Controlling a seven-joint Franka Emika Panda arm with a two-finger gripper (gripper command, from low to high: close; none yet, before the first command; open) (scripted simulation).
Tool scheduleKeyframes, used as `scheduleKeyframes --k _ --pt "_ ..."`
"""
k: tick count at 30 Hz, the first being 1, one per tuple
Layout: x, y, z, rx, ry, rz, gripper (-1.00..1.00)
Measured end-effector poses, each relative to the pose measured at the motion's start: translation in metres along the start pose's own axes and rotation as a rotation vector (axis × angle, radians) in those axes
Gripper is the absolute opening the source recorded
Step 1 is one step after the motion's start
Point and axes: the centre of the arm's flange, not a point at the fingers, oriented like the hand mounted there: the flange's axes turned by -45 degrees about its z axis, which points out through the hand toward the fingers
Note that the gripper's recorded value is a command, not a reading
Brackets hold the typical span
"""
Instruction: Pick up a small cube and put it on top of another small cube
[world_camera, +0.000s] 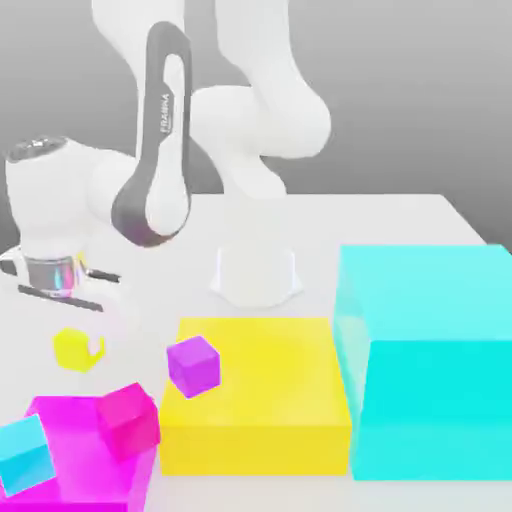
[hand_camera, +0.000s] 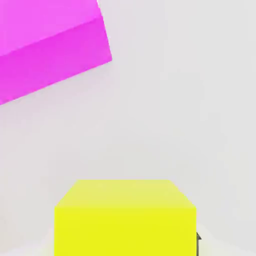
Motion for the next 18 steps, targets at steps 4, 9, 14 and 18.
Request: scheduleKeyframes --k 4,9,14,18 --pt "0.049 -0.01 -0.026 0.001 -0.002 -0.078 -1.0" --pt "0.108 -0.033 -0.065 0.002 -0.001 -0.181 -1.0" --pt "0.157 -0.067 -0.105 0.002 0.002 -0.287 -1.0" --pt "0.164 -0.073 -0.057 0.001 0.003 -0.303 1.0"
